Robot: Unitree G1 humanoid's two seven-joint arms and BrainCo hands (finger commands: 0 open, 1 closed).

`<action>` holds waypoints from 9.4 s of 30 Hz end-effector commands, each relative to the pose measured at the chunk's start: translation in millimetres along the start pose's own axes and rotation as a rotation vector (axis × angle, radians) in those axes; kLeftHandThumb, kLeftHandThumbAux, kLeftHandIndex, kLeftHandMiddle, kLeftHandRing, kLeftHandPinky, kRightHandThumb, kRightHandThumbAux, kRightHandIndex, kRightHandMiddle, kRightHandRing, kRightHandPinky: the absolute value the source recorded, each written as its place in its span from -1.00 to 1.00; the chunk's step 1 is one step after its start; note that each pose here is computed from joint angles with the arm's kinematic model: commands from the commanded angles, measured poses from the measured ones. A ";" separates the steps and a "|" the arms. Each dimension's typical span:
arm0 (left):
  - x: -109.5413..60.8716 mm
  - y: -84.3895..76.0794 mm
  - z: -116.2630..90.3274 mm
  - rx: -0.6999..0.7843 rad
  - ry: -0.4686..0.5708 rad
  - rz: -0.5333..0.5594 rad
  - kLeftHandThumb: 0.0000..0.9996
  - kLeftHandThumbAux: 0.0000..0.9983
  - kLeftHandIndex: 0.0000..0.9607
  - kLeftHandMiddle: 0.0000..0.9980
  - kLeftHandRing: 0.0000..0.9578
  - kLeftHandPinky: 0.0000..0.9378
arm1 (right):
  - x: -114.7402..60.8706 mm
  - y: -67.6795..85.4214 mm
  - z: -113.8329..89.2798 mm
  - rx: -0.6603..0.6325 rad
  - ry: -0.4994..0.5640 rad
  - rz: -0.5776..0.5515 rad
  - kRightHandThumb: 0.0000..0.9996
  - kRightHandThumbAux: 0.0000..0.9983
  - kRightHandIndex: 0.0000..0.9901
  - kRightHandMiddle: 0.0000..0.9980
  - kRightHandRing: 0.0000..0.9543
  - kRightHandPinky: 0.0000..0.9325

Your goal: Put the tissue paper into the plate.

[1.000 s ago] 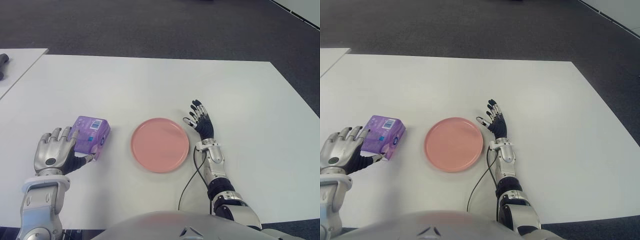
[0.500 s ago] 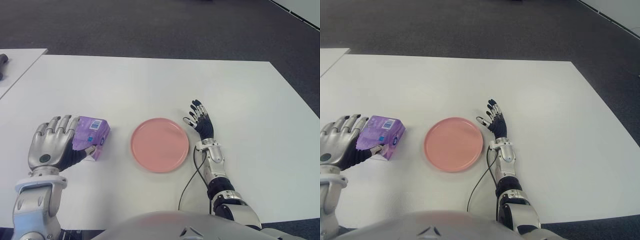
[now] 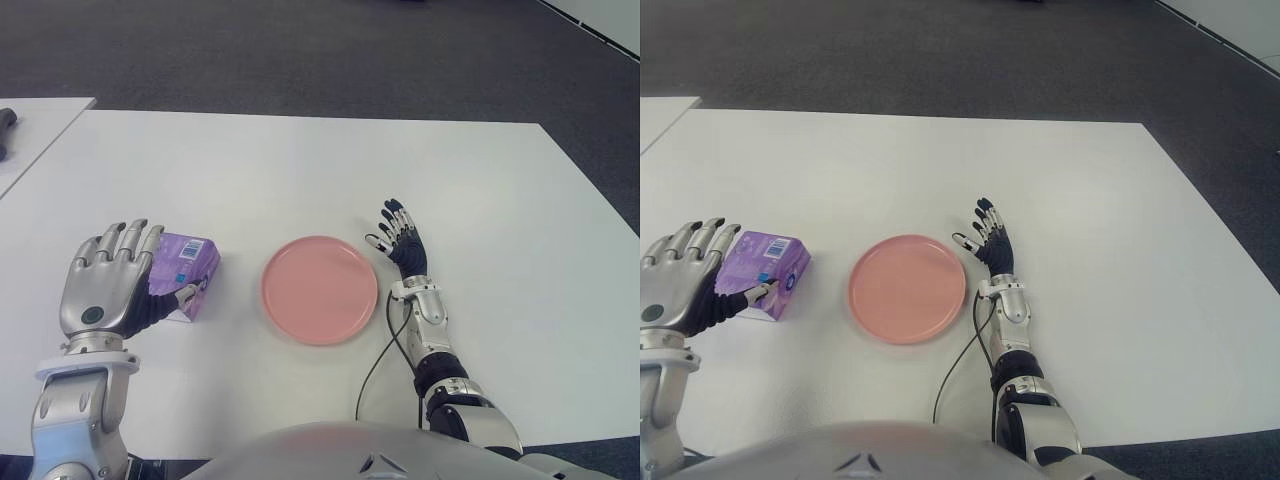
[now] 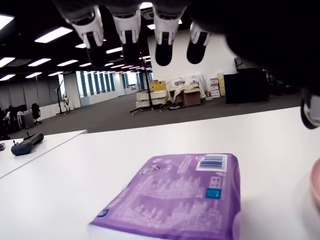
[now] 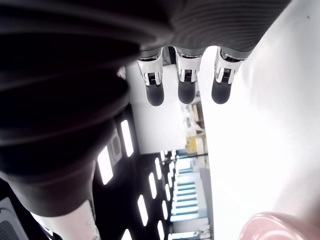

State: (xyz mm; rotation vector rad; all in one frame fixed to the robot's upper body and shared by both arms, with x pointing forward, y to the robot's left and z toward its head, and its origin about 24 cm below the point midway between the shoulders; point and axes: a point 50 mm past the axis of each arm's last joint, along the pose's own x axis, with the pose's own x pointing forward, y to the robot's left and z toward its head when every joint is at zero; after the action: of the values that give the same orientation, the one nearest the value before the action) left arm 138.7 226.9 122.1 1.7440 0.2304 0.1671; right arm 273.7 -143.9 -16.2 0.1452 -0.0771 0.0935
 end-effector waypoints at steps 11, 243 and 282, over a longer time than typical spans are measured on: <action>13.4 -21.3 9.7 -0.049 -0.016 -0.062 -0.76 -0.44 -1.00 -1.00 -1.00 -1.00 | -36.0 -1.1 -35.8 0.047 0.158 -0.082 -0.90 0.65 -0.90 -0.95 -0.94 -0.80; 47.6 -133.5 47.1 -0.150 -0.370 0.262 0.71 0.34 -0.17 0.09 0.73 0.73 | -48.4 -41.4 -25.1 0.049 0.135 -0.081 -0.93 0.67 -0.91 -0.96 -0.97 -0.85; 101.3 -79.5 28.7 -0.223 -0.301 0.478 0.71 0.34 -0.17 0.09 0.77 0.74 | -41.5 -40.1 -26.6 0.053 0.148 -0.082 -0.93 0.67 -0.91 -0.96 -0.97 -0.85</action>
State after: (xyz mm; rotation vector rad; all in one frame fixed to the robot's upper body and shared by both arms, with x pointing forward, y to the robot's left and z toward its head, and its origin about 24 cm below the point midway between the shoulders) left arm 220.9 225.9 17.0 1.5404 -0.4004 0.2093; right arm 267.5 -178.2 -15.2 0.1481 -0.0841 0.0833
